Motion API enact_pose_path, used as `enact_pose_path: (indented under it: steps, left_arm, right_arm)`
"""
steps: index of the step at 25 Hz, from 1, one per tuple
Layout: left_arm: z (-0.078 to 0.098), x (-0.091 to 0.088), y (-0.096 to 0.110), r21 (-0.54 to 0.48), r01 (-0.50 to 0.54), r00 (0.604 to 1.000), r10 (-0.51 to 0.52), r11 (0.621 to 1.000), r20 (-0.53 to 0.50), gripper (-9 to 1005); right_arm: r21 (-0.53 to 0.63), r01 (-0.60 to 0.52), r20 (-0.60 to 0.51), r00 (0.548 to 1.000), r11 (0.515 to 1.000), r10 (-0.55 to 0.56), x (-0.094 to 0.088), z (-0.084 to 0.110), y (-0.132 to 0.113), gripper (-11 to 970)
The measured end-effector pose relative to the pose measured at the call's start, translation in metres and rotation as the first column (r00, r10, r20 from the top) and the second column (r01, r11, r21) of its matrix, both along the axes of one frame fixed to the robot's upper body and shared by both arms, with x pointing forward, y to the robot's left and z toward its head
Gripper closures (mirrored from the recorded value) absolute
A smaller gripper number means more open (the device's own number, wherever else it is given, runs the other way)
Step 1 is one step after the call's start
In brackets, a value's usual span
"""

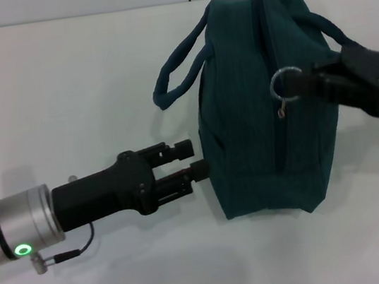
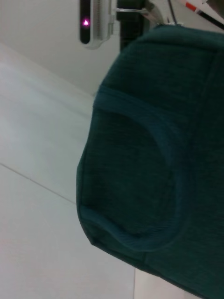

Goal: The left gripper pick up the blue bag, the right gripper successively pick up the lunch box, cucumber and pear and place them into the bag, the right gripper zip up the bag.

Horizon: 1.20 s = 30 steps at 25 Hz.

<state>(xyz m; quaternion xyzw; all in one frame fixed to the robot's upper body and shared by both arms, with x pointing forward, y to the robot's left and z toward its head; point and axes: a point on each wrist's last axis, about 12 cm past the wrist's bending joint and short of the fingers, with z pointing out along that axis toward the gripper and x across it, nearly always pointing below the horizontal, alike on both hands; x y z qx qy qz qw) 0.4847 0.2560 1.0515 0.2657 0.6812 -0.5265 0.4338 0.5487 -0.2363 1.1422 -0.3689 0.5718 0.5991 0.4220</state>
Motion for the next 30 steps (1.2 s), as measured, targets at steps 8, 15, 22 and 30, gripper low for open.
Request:
enact_pose_path:
  steps: [8,15,22,30]
  left_arm:
    - [-0.006,0.005,-0.016,-0.002,0.007,1.000,-0.007,1.000,0.016,415]
    - [-0.006,0.007,-0.021,-0.006,0.019,1.000,-0.019,1.000,0.015,419]
    - [0.001,0.004,-0.021,-0.057,0.062,0.998,-0.063,0.996,-0.026,422]
    - [0.002,0.012,-0.028,-0.081,0.049,0.990,-0.059,0.996,-0.127,426]
  right_arm:
    - [0.030,0.098,0.011,0.995,0.995,-0.098,0.009,0.003,-0.005,945]
    - [0.036,0.114,0.018,0.993,0.993,-0.115,0.012,0.005,-0.005,945]
    - [-0.034,0.106,0.012,0.994,0.994,-0.105,0.016,-0.002,0.005,944]
    - [-0.060,0.053,0.023,0.998,0.997,-0.051,0.018,-0.001,0.019,943]
